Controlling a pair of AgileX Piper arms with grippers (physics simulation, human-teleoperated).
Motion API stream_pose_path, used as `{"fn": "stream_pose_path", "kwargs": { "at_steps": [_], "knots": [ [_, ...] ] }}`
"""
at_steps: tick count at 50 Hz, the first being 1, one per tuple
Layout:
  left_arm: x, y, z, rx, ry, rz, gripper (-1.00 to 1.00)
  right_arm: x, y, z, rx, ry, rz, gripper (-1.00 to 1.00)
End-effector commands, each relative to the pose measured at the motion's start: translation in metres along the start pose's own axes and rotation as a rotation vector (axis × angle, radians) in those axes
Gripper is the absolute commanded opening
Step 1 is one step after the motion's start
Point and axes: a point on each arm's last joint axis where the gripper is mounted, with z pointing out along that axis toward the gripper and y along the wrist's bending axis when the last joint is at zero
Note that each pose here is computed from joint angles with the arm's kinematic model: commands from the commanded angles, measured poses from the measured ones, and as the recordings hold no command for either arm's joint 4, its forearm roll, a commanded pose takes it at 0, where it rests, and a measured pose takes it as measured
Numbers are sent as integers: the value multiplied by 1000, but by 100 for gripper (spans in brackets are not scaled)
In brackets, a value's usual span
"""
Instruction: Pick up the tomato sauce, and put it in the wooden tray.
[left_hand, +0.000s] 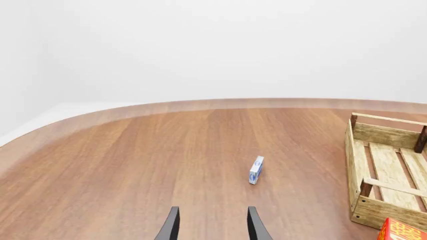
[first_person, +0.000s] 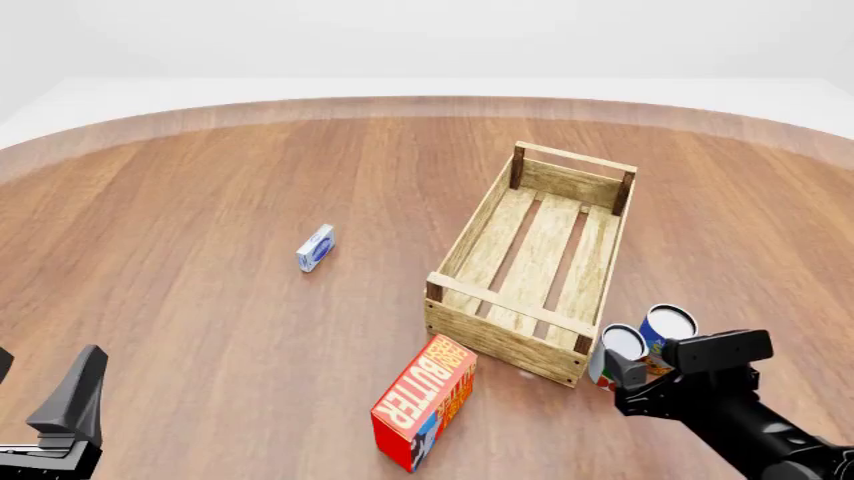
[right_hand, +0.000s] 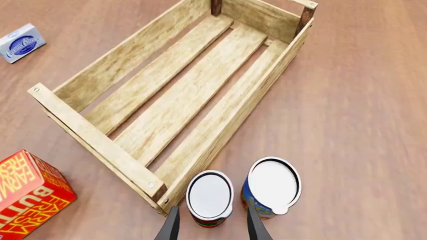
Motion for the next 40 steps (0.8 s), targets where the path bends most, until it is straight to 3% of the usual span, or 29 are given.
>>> {"fn": "stream_pose_path", "kwargs": {
  "at_steps": [1,40],
  "knots": [
    [0,0,0,0,0,0,100,4,0,5,-1,12,5,100],
    [0,0,0,0,0,0,100,24,-1,22,6,55,21,100]
  ]
}}
